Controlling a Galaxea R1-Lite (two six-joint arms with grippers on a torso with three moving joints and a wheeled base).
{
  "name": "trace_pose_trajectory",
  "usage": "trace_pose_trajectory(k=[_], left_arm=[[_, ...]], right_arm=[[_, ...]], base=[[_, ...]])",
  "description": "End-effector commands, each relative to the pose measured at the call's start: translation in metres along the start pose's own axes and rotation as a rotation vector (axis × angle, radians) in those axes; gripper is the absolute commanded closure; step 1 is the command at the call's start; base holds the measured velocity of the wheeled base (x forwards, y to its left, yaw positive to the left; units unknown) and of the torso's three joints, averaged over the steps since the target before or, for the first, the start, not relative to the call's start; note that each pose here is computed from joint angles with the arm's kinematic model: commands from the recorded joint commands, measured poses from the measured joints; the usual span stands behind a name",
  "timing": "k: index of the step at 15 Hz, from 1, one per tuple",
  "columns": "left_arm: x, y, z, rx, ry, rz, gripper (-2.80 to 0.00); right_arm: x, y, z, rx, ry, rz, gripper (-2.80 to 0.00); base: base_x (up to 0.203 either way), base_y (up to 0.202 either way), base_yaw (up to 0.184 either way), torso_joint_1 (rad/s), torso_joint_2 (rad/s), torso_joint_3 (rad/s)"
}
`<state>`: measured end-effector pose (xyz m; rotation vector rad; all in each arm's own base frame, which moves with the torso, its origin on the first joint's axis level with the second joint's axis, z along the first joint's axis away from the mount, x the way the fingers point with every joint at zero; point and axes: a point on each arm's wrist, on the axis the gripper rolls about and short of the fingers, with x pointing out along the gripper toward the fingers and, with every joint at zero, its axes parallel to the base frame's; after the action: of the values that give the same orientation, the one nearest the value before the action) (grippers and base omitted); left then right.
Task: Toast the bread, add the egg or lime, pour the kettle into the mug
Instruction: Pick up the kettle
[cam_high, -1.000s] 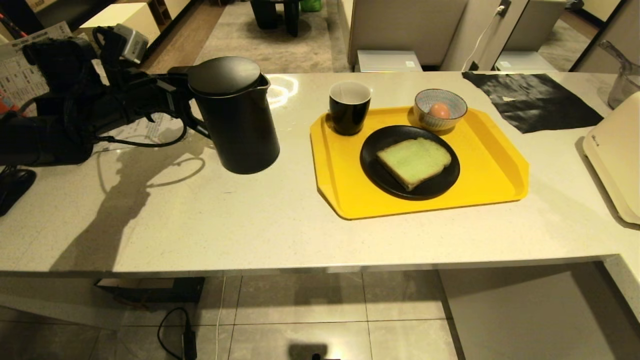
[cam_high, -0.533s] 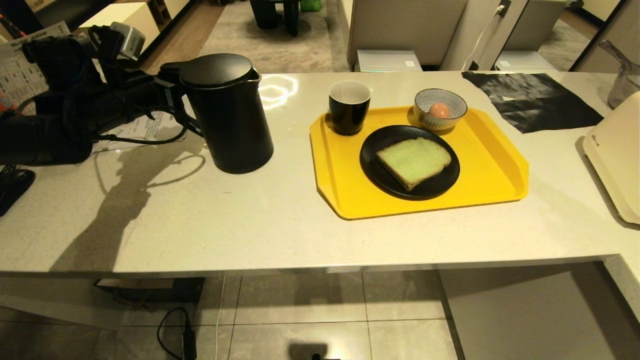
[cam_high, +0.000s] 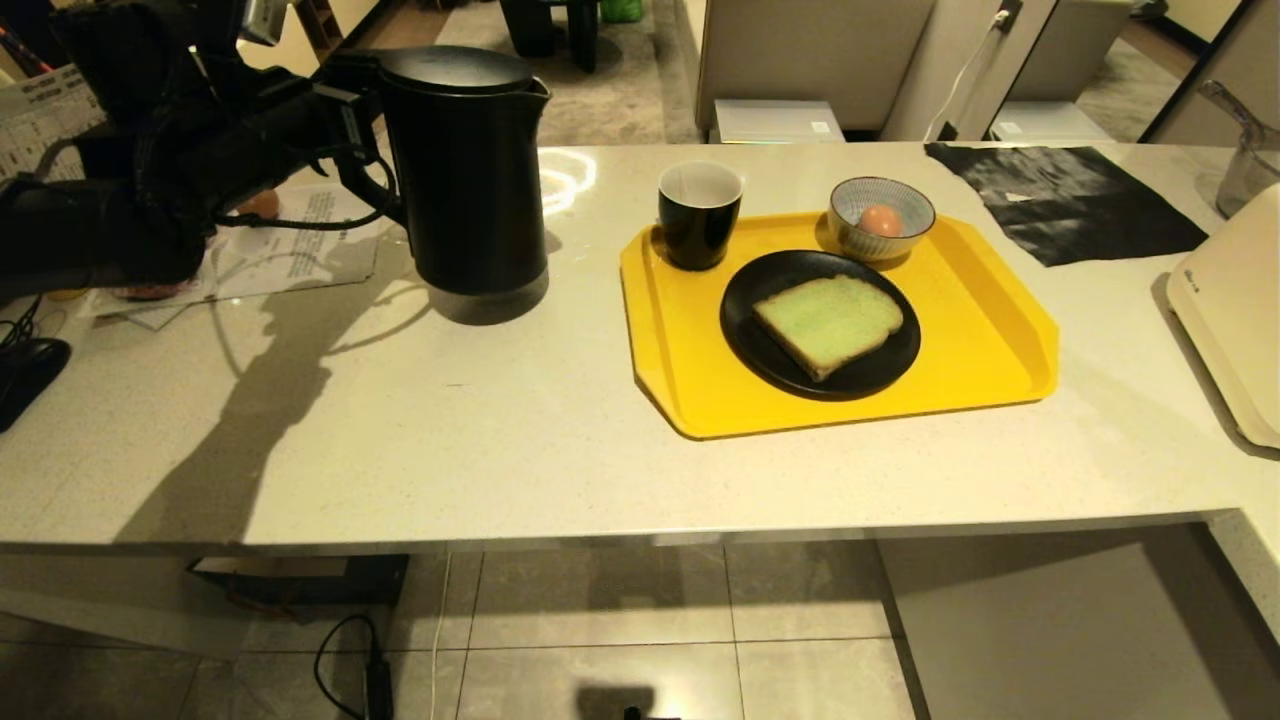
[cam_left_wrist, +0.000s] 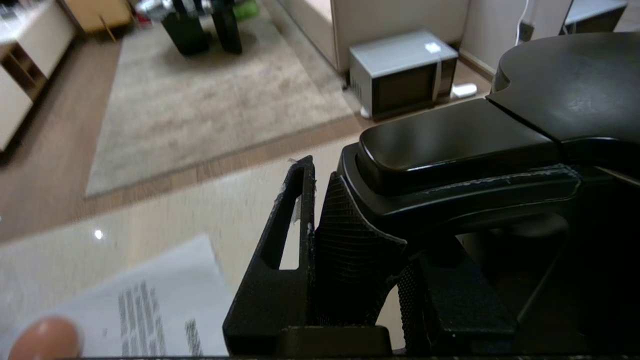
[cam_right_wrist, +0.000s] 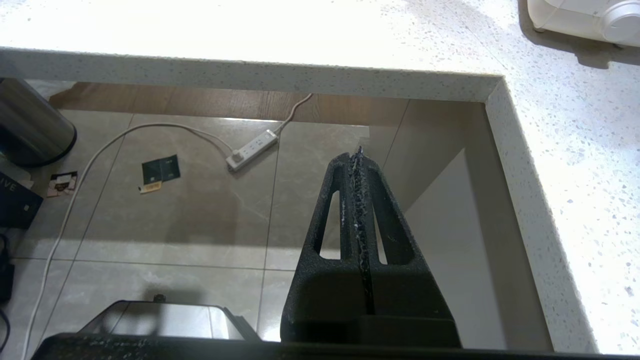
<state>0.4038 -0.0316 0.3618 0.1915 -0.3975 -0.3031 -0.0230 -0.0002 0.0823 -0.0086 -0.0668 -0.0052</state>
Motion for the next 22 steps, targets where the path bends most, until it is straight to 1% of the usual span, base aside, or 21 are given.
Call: trace_pose_trajectory(k=[1,2,3,4,5,6,7,8,11,12,13,15,17,19,20,22], left_arm=[[0.015,-0.016,-0.004,0.053,-0.031,-0.015,0.0],[0.019,-0.021,-0.009,0.111,-0.025,-0.022,0.0],[0.022,-0.027,-0.015,0.139,-0.018,-0.037,0.0],[0.025,-0.035,-0.016,0.148,-0.024,-0.051,0.0],[0.027,-0.04,-0.018,0.172,-0.029,-0.058,0.0],[0.029,-0.044,-0.018,0.212,-0.043,-0.06,0.0],[0.031,-0.047,-0.017,0.259,-0.08,-0.055,0.0],[0.033,-0.05,-0.016,0.278,-0.112,-0.041,0.0],[0.03,-0.048,-0.002,0.288,-0.138,0.023,0.0],[0.028,-0.046,0.005,0.289,-0.143,0.058,0.0],[0.024,-0.043,0.015,0.289,-0.151,0.1,0.0],[0.013,-0.036,0.04,0.292,-0.184,0.154,0.0],[0.004,-0.032,0.058,0.297,-0.214,0.176,0.0],[-0.001,-0.029,0.066,0.295,-0.223,0.187,0.0],[-0.003,-0.027,0.069,0.289,-0.224,0.196,0.0],[-0.005,-0.025,0.071,0.253,-0.222,0.216,0.0]], right_arm=[[0.002,0.0,-0.008,0.0,0.028,0.001,0.0],[0.002,0.0,-0.008,0.0,0.028,0.001,0.0],[0.002,0.0,-0.008,0.0,0.028,0.001,0.0],[0.002,0.0,-0.008,0.0,0.028,0.001,0.0],[0.002,0.0,-0.008,0.0,0.028,0.001,0.0],[0.002,0.0,-0.008,0.0,0.028,0.001,0.0],[0.002,0.0,-0.008,0.0,0.028,0.001,0.0],[0.002,0.0,-0.008,0.0,0.028,0.001,0.0],[0.002,0.0,-0.008,0.0,0.028,0.001,0.0],[0.002,0.0,-0.008,0.0,0.028,0.001,0.0],[0.002,0.0,-0.008,0.0,0.028,0.001,0.0],[0.002,0.0,-0.008,0.0,0.028,0.001,0.0],[0.002,0.0,-0.008,0.0,0.028,0.001,0.0],[0.002,0.0,-0.008,0.0,0.028,0.001,0.0],[0.002,0.0,-0.008,0.0,0.028,0.001,0.0],[0.002,0.0,-0.008,0.0,0.028,0.001,0.0]], base=[[0.0,0.0,0.0,0.0,0.0,0.0],[0.0,0.0,0.0,0.0,0.0,0.0],[0.0,0.0,0.0,0.0,0.0,0.0],[0.0,0.0,0.0,0.0,0.0,0.0],[0.0,0.0,0.0,0.0,0.0,0.0],[0.0,0.0,0.0,0.0,0.0,0.0],[0.0,0.0,0.0,0.0,0.0,0.0],[0.0,0.0,0.0,0.0,0.0,0.0],[0.0,0.0,0.0,0.0,0.0,0.0],[0.0,0.0,0.0,0.0,0.0,0.0],[0.0,0.0,0.0,0.0,0.0,0.0],[0.0,0.0,0.0,0.0,0.0,0.0],[0.0,0.0,0.0,0.0,0.0,0.0],[0.0,0.0,0.0,0.0,0.0,0.0],[0.0,0.0,0.0,0.0,0.0,0.0],[0.0,0.0,0.0,0.0,0.0,0.0]])
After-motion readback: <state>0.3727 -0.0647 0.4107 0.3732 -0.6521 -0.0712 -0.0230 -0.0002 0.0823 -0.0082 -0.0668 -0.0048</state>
